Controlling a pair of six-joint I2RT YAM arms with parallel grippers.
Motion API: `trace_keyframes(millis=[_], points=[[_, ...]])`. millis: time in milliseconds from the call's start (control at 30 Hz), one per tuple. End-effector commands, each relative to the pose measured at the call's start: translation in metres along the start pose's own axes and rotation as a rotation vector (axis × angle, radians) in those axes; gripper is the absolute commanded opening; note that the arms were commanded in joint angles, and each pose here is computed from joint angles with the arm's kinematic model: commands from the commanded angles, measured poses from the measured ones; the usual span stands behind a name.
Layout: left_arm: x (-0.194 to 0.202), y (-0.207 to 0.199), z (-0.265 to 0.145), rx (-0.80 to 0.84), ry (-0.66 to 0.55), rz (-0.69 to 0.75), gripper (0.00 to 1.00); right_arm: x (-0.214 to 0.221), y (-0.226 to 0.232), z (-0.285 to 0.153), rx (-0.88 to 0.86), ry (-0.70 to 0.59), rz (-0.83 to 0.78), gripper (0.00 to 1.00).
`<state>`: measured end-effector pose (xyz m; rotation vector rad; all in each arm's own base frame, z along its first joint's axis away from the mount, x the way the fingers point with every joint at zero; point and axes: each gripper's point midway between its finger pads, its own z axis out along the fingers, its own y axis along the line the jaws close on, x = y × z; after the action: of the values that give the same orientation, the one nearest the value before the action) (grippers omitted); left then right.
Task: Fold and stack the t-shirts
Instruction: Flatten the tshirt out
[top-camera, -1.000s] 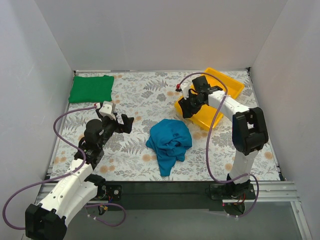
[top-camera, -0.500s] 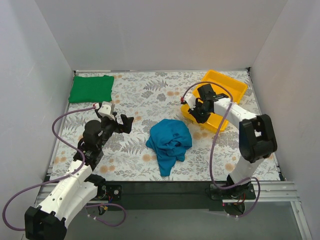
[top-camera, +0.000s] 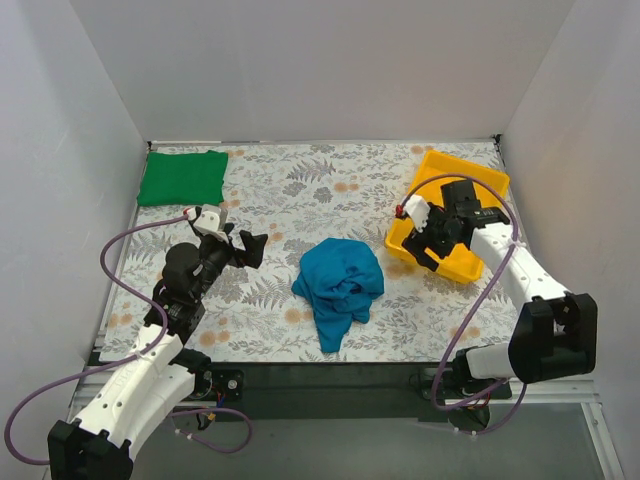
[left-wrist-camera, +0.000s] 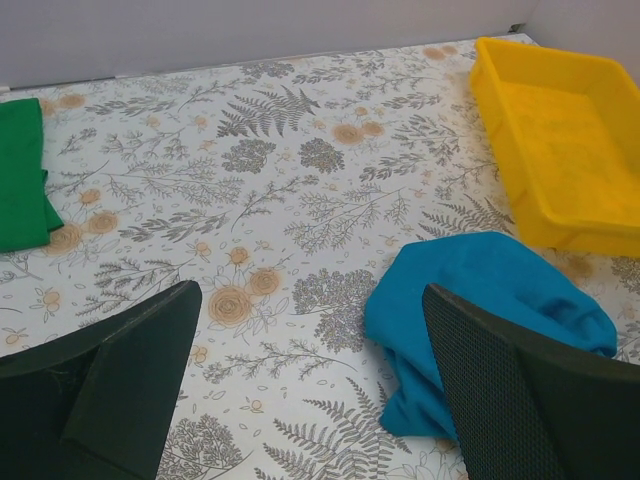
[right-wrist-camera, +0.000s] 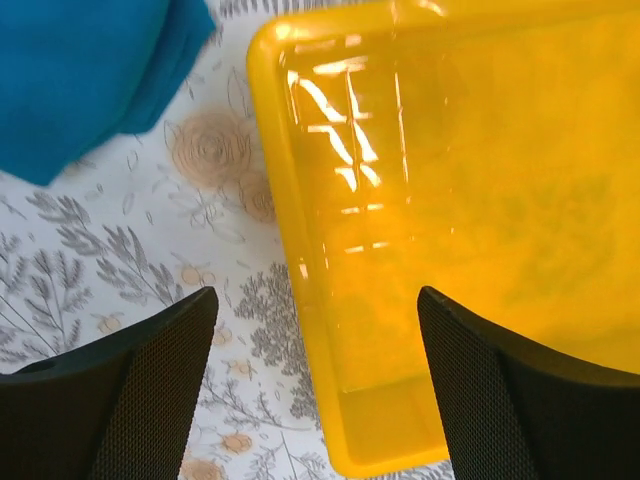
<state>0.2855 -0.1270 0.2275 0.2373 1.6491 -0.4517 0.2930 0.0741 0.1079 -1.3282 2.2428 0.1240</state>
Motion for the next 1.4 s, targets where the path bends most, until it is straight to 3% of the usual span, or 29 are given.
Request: trace_keyframes(millis=[0, 167, 267, 533, 567, 600, 767, 1033, 1167, 1367], points=[[-0.01, -0.004, -0.001, 0.019, -0.027, 0.009, 0.93, -0.052, -0.002, 0.001, -0.082, -0.143, 0.217, 0.87], [-0.006, -0.002, 0.0, 0.009, -0.016, 0.011, 0.93, -0.1, -0.038, 0.03, -0.043, -0.207, 0.733, 0.8], [-0.003, -0.001, 0.0, 0.002, -0.007, 0.012, 0.93, -0.097, -0.071, 0.058, 0.097, -0.118, 0.865, 0.82], [0.003, 0.0, 0.004, 0.001, 0.017, 0.016, 0.92, -0.093, -0.108, 0.094, 0.241, -0.036, 0.9, 0.8], [0.005, 0.001, 0.005, 0.001, 0.023, 0.017, 0.93, -0.086, -0.108, 0.104, 0.246, -0.008, 0.903, 0.77], [0.005, 0.001, 0.005, 0.001, 0.023, 0.018, 0.92, -0.085, -0.11, 0.108, 0.252, -0.001, 0.899, 0.66], [0.006, 0.0, 0.005, 0.003, 0.025, 0.018, 0.93, -0.07, -0.11, 0.118, 0.286, 0.059, 0.852, 0.56], [0.001, -0.003, 0.003, 0.018, 0.009, 0.02, 0.93, -0.058, -0.106, 0.105, 0.283, 0.088, 0.697, 0.2], [0.0, -0.004, 0.003, 0.022, 0.006, 0.02, 0.93, -0.048, -0.117, 0.105, 0.323, 0.125, 0.635, 0.18], [0.005, -0.003, 0.004, 0.018, 0.02, 0.021, 0.92, -0.036, -0.16, 0.106, 0.446, 0.155, 0.669, 0.17]])
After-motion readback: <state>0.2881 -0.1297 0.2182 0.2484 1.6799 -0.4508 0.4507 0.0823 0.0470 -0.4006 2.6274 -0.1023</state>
